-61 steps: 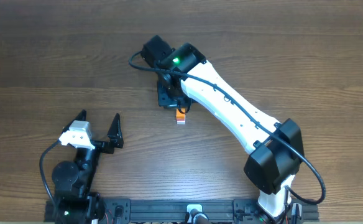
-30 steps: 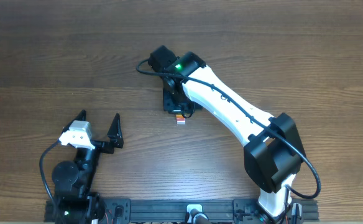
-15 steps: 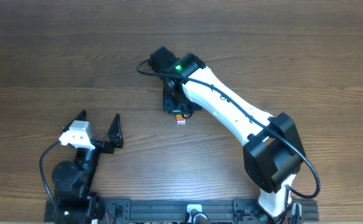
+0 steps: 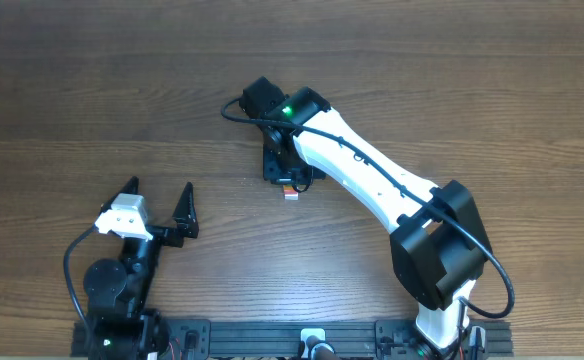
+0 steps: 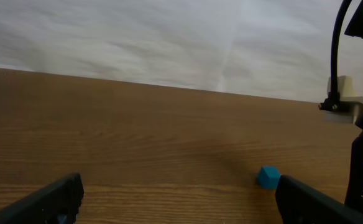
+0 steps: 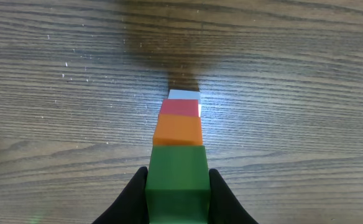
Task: Stack Cubes
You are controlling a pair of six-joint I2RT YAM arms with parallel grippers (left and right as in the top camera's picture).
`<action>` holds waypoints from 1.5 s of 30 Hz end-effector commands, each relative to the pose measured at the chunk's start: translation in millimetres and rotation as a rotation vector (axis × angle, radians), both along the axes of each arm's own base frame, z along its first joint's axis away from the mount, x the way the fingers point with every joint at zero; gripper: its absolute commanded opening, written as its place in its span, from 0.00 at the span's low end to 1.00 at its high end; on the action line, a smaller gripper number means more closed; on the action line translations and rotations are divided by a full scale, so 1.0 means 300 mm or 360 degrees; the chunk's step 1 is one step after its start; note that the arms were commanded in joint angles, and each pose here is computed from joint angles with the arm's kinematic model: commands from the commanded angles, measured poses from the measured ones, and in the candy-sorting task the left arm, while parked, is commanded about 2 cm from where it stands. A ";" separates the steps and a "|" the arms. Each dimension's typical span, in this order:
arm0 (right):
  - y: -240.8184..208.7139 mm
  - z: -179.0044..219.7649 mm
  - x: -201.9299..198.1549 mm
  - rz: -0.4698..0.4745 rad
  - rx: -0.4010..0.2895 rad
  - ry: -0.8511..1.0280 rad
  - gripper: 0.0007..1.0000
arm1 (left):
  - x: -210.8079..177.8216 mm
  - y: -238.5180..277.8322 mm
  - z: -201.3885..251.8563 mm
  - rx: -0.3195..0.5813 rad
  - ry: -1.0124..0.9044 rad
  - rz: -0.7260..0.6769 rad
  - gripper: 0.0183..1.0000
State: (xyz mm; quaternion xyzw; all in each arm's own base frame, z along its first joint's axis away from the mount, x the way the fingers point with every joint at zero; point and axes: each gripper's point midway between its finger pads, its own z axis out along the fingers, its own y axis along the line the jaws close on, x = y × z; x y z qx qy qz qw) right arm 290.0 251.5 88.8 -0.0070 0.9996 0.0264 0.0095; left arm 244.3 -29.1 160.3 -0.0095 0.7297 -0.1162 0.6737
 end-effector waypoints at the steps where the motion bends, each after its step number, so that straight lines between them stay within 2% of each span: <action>1: 0.007 0.006 0.000 -0.0021 0.0026 -0.0008 0.01 | -0.001 -0.002 -0.004 0.0016 -0.0005 -0.0012 1.00; 40: 0.009 -0.028 -0.016 -0.0021 0.0004 0.0019 0.03 | -0.001 -0.002 -0.004 0.0016 -0.0005 -0.0012 1.00; 42: 0.012 -0.028 -0.016 -0.0018 0.0006 0.0017 0.09 | -0.001 -0.002 -0.004 0.0016 -0.0005 -0.0012 1.00; 44: 0.012 -0.028 -0.015 -0.0018 0.0007 0.0015 0.36 | -0.001 -0.002 -0.004 0.0016 -0.0005 -0.0012 1.00; 45: 0.013 -0.028 -0.015 -0.0017 0.0008 0.0015 0.54 | -0.001 -0.002 -0.004 0.0016 -0.0005 -0.0012 1.00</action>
